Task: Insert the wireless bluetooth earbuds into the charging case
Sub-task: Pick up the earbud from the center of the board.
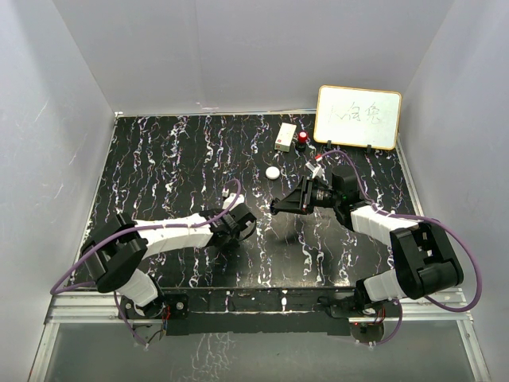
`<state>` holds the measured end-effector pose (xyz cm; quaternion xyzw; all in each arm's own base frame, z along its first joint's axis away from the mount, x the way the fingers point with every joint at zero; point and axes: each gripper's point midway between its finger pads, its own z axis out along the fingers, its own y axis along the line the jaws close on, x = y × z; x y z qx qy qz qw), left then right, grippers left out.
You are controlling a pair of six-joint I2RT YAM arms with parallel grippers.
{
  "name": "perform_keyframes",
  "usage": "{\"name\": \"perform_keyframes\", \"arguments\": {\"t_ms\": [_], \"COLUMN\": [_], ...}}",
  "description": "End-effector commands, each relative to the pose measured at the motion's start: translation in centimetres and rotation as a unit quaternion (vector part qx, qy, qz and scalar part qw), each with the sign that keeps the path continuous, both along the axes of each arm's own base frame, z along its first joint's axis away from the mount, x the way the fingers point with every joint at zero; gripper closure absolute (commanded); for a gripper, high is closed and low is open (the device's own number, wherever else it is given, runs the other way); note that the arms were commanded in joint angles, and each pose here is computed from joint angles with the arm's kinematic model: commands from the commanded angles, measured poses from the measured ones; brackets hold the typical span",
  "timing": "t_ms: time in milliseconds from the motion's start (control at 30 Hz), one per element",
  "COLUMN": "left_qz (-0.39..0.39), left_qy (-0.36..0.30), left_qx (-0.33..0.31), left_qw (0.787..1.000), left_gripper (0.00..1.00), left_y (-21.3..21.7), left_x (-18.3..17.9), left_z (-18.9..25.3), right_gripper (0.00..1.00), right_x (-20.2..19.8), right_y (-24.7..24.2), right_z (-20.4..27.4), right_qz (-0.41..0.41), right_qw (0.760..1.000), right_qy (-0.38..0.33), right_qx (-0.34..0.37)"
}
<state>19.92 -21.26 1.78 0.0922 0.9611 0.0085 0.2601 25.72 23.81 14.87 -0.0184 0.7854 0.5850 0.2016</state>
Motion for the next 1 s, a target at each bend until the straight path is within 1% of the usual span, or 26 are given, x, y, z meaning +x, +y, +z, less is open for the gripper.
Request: {"name": "perform_keyframes", "arguments": {"t_ms": [0,633,767,967], "left_qz": [-0.011,-0.018,-0.018,-0.021], "left_qy": [0.007,0.011,0.012,0.006], "left_qx": [0.011,0.016,0.016,0.008], "left_qw": [1.0,1.0,1.0,1.0], "left_gripper": [0.74,0.75,0.81,0.96], "left_y": [0.46,0.26,0.3,0.0], "left_x": [-0.52,-0.39,-0.43,-0.24], "left_z": [-0.19,-0.77,-0.81,0.14], "right_gripper": [1.0,1.0,1.0,1.0], "right_x": [0.33,0.24,0.25,0.3], "right_y": [0.0,-0.06,-0.07,-0.07], "right_z": [0.71,0.71,0.7,0.66], "right_qz": [0.003,0.001,0.0,0.0], "right_qw": [1.0,1.0,1.0,1.0], "right_qy": [-0.026,-0.025,-0.025,-0.024], "right_qx": [0.005,0.004,0.003,0.003]}}
